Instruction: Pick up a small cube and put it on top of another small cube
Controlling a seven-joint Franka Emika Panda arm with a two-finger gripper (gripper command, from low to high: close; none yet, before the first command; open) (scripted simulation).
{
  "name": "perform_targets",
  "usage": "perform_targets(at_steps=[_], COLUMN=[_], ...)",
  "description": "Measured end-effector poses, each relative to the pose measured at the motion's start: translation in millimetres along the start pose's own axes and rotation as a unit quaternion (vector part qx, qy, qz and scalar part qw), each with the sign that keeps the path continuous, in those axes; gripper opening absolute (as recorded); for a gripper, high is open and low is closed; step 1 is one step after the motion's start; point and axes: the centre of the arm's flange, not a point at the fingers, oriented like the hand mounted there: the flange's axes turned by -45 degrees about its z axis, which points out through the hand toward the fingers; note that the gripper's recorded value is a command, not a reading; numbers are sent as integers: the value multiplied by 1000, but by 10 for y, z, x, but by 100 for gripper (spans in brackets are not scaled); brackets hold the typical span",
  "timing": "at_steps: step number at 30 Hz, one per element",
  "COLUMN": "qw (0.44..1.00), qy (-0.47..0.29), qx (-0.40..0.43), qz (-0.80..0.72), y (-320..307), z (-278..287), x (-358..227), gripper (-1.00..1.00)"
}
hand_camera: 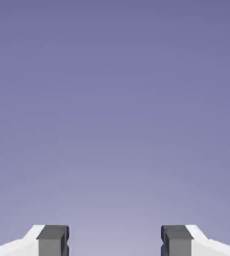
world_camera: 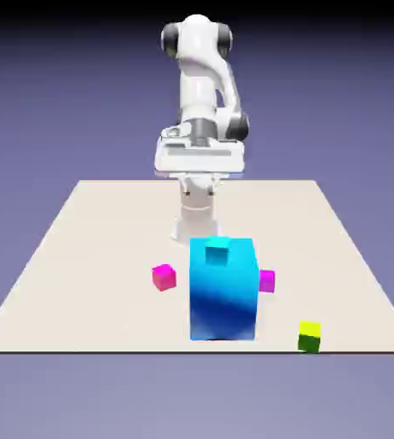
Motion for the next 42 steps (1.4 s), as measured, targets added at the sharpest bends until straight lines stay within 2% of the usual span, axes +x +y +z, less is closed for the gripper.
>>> perform_targets(at_steps=[8,15,27,36,37,42], qw=[982,937,914,914,914,914], qy=[-176,-335,-393,-393,-393,-393], qx=[66,88,-11,-13,-13,-13], qz=[-31,-54,96,102,101,102], y=[-1419,-2470,-2122,-2130,-2130,-2128], z=[662,814,1188,1643,1689,1511], x=[-736,-1802,-2398,-2837,-2895,-2685], gripper=[0,0,0,0,-100,-100])
